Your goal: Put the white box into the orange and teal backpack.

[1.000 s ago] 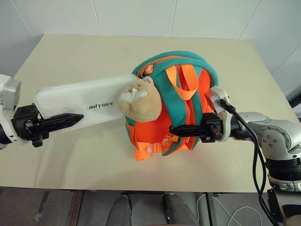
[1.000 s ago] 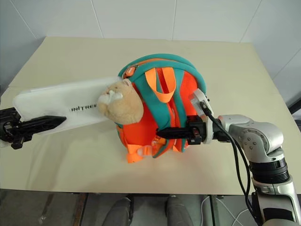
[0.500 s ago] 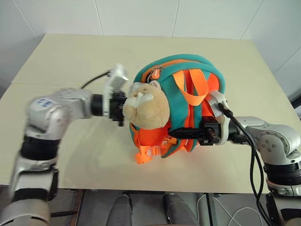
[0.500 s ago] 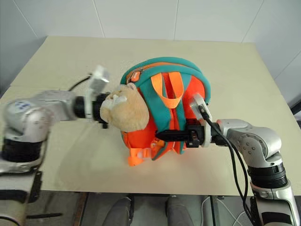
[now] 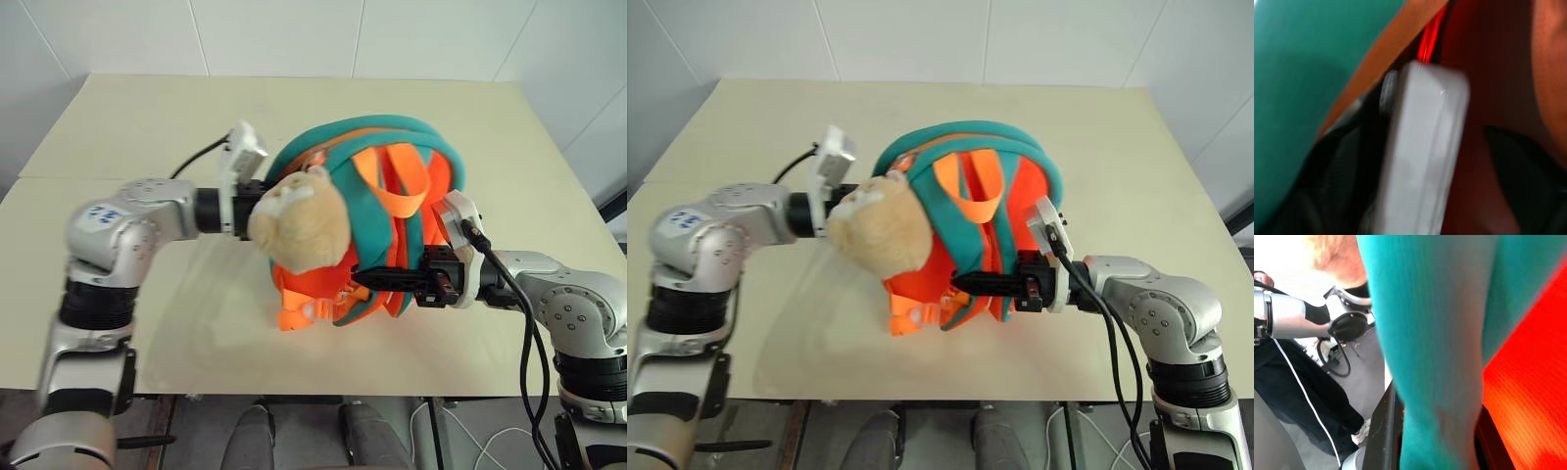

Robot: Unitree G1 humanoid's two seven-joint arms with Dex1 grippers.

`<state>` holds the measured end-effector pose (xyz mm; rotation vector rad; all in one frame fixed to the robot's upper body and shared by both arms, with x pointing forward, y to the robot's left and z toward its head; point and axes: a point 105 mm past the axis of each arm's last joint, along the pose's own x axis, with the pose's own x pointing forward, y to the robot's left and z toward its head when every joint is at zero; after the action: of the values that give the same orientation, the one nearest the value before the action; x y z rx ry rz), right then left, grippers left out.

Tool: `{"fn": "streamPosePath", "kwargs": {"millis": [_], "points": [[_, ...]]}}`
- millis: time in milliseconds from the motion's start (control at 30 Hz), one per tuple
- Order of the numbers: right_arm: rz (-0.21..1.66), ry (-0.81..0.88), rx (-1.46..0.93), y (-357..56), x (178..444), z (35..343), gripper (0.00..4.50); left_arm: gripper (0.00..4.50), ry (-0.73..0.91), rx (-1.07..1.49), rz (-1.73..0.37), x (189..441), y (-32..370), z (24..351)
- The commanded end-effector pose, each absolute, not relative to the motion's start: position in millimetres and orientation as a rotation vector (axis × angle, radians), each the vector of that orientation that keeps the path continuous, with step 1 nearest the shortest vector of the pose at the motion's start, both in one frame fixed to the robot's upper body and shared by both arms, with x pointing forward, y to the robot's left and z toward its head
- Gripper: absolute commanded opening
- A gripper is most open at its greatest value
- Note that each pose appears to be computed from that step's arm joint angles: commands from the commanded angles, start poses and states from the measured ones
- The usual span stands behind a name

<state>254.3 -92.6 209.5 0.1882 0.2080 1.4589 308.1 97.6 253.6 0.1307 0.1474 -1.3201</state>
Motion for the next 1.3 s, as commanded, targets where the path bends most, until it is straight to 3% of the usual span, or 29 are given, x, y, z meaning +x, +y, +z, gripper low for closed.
{"fn": "streamPosePath", "kwargs": {"millis": [33, 367, 600, 900, 1033, 1300], "points": [[1.467, 0.155, 0.178, -94.0, 251.1, 219.6, 0.16, 4.49, 0.074, 0.222, -1.370, 292.8, 115.7, 268.3], [1.462, 0.162, 0.177, -93.9, 256.8, 216.1, 0.16, 4.49, 0.060, 0.342, -1.402, 264.0, 157.2, 280.6], [1.473, 0.174, 0.177, -92.5, 261.5, 213.3, 0.16, 4.49, -0.062, 0.244, -1.523, 237.8, 128.1, 304.5], [1.477, 0.175, 0.164, -90.4, 264.0, 211.9, 0.16, 4.49, -0.015, 0.223, -1.592, 234.2, 106.4, 287.7], [1.472, 0.166, 0.167, -90.8, 263.4, 212.8, 0.16, 3.61, -0.034, 0.329, -1.506, 250.2, 108.9, 280.6], [1.460, 0.162, 0.175, -90.8, 262.7, 211.5, 0.16, 1.15, -0.149, 0.358, -1.425, 261.0, 120.3, 308.4]]}}
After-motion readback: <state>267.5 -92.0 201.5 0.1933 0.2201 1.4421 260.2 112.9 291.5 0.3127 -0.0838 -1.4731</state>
